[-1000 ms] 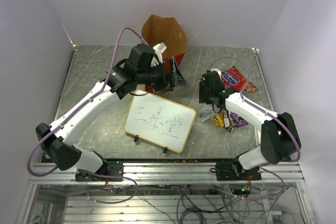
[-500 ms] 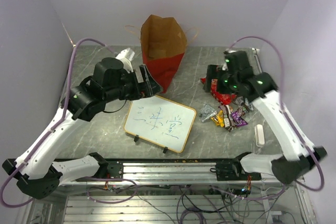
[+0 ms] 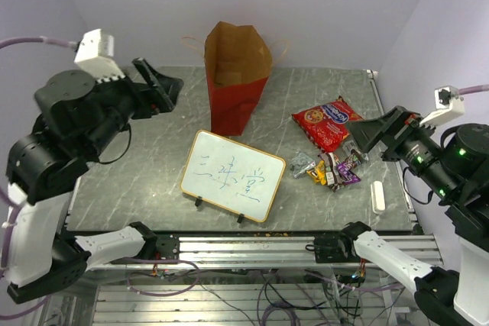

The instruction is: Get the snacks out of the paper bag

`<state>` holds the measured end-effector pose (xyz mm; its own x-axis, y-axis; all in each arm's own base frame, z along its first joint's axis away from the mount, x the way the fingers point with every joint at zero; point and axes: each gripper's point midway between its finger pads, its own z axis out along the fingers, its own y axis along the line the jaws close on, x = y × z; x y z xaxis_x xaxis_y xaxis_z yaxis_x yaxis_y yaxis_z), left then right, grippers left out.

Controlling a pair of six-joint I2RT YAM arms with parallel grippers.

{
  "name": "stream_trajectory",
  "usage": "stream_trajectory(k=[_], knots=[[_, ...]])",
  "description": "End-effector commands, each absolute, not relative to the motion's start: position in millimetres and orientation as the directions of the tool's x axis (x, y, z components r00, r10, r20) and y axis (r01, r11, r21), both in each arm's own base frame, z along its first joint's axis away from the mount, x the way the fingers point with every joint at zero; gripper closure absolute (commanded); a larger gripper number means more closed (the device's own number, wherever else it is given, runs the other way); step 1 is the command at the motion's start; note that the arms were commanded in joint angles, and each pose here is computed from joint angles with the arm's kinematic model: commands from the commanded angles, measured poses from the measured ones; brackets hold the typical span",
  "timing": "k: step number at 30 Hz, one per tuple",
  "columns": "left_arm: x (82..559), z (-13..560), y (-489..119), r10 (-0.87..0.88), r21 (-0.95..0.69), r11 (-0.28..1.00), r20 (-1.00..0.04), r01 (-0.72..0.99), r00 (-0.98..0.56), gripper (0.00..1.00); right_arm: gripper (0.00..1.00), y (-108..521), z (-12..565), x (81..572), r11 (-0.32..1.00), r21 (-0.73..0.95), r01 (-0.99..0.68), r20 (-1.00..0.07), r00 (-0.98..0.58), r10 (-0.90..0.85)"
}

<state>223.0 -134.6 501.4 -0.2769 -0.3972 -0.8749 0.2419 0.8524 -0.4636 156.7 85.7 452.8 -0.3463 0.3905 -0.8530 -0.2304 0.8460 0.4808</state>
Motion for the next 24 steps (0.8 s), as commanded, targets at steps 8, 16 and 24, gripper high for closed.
stream_trajectory(k=[8,16,24], knots=[[204.8,506.7,-91.7,-0.45,-0.474,0.864,-0.878,0.169,-0.164,0.05,0.0,106.5,461.4,207.3,0.846,0.487,-0.217,-0.853,-0.328,0.406],[206.2,498.3,-90.1,-0.448,-0.471,0.868,-0.879,0.154,-0.164,0.05,0.0,116.4,456.6,224.1,0.857,0.471,-0.21,-0.852,-0.362,0.379],[208.5,496.4,-94.2,-0.427,-0.454,0.876,-0.887,0.165,-0.175,0.05,0.0,112.2,444.4,230.3,0.873,0.457,-0.169,-0.851,-0.368,0.374]])
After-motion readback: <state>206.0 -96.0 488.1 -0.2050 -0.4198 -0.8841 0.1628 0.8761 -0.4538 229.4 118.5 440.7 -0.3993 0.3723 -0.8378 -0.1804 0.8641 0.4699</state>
